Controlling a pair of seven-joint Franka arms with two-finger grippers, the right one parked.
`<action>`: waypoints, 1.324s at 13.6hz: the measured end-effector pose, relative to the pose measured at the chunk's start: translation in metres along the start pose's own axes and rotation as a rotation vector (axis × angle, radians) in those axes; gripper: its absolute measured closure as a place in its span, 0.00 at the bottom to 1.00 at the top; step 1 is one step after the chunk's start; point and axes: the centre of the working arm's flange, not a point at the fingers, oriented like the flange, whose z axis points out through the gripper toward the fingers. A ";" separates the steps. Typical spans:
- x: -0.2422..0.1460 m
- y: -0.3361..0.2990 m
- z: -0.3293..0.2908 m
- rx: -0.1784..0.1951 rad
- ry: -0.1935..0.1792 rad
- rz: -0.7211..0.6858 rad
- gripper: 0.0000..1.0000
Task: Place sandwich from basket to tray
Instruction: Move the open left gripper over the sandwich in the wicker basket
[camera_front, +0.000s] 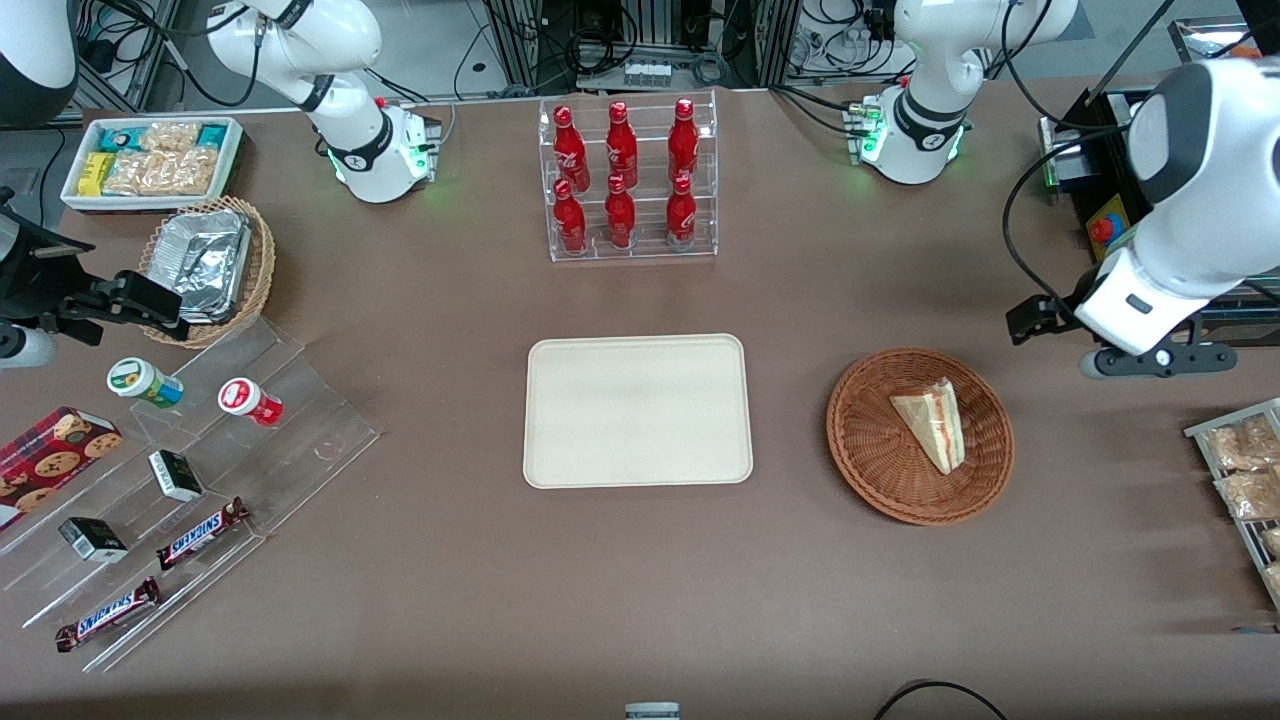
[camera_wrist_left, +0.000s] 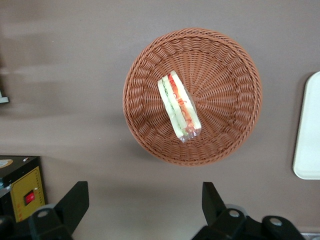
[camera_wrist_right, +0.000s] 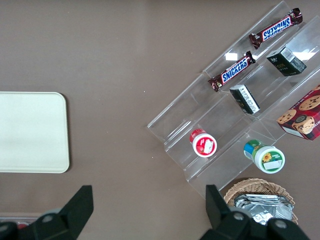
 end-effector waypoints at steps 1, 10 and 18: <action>0.001 -0.005 0.011 -0.002 0.005 -0.011 0.00; 0.004 -0.006 0.071 -0.024 0.008 -0.173 0.00; 0.020 0.031 0.120 -0.101 -0.031 -0.228 0.00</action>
